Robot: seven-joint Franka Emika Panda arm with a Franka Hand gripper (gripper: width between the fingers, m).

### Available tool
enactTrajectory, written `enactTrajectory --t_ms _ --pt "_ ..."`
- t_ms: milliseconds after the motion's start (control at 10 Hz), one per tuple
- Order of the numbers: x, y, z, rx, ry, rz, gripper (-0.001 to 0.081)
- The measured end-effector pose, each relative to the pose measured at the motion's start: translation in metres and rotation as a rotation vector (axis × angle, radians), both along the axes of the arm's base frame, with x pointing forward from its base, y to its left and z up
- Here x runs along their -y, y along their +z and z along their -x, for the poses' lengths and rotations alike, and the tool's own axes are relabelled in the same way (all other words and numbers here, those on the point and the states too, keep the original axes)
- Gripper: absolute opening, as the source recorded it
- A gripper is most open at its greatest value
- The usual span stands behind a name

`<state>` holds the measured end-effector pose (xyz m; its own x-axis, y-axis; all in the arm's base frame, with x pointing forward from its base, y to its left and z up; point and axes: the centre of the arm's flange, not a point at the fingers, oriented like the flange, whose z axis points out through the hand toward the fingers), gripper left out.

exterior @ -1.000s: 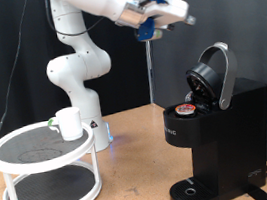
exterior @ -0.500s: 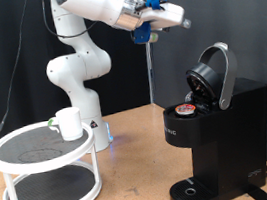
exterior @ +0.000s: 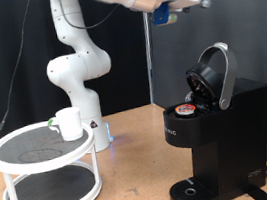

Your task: Make a cup of coffee with the keurig machine

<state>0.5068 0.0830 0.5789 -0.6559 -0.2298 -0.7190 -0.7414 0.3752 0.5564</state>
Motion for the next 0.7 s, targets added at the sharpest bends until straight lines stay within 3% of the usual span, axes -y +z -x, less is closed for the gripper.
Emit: enactTrajectory --t_ms 400,700 --pt "-0.050 0.009 -0.012 -0.088 0.028 0.167 0.0734" --pt "-0.057 0.007 -0.013 -0.087 0.020 0.162 0.0734"
